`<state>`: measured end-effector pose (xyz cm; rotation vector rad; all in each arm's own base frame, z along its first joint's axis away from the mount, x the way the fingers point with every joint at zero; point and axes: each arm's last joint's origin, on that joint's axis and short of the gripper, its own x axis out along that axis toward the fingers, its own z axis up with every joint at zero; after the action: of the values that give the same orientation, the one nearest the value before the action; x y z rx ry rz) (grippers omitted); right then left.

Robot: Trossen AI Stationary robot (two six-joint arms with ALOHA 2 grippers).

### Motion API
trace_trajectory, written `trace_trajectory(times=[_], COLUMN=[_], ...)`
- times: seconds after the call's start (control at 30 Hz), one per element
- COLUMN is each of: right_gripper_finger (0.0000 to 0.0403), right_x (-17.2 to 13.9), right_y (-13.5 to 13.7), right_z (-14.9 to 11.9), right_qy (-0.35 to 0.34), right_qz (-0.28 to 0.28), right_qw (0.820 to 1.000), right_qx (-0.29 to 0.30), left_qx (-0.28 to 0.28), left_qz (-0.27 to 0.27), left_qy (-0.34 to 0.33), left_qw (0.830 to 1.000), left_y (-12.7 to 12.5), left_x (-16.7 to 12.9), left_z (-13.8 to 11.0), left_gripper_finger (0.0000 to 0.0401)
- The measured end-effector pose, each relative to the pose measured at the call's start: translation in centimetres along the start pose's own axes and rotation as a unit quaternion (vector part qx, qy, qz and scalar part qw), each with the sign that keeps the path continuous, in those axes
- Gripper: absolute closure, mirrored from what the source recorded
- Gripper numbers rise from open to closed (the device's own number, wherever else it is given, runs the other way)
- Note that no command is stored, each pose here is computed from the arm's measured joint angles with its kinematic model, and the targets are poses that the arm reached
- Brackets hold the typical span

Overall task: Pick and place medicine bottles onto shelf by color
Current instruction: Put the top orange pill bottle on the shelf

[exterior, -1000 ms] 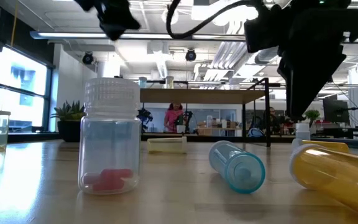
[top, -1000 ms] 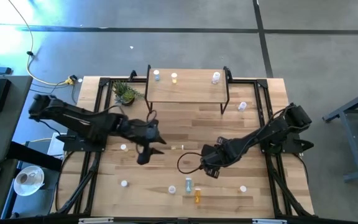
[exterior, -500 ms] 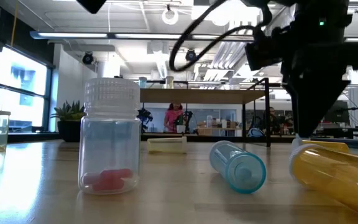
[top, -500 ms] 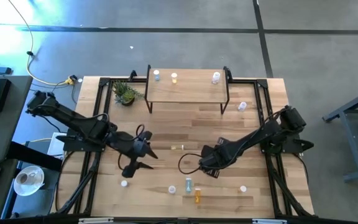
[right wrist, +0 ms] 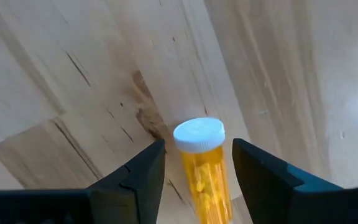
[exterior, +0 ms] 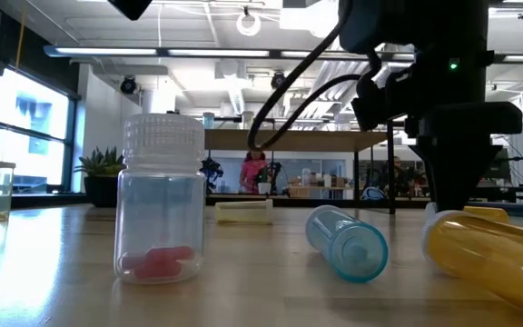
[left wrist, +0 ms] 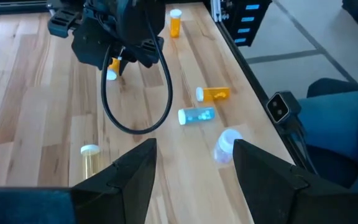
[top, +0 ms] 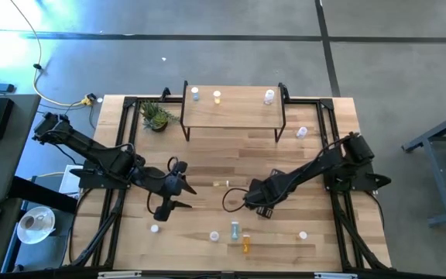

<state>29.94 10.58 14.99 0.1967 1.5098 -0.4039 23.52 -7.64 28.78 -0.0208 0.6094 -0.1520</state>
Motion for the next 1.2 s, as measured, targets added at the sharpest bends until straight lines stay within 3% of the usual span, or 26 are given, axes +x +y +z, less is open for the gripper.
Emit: trace_trajectory(times=[0.2,0.63,1.0,1.2], right_gripper_finger=[0.0234,0.0316,0.0319,0.032], right_x=[0.2,0.2,0.1,-1.4], right_y=[-0.1,-0.3,0.3,0.9], right_z=[0.2,0.3,0.3,0.5], right_qy=[0.011,0.014,-0.009,-0.071], right_qz=[0.011,0.015,0.022,0.047], right_qw=[1.0,1.0,1.0,0.996], right_qx=[0.007,0.011,-0.001,-0.001], left_qx=[0.013,0.015,0.018,0.015], left_qz=[0.001,0.018,0.053,0.069], left_qy=[0.006,0.008,0.003,0.001], left_qw=[1.0,1.0,0.998,0.998], left_y=[0.0,0.1,0.3,0.8], left_x=[0.0,0.0,0.0,0.0], left_z=[-0.1,-0.2,-0.1,-0.1], left_gripper_finger=[0.02,0.02,0.02,0.02])
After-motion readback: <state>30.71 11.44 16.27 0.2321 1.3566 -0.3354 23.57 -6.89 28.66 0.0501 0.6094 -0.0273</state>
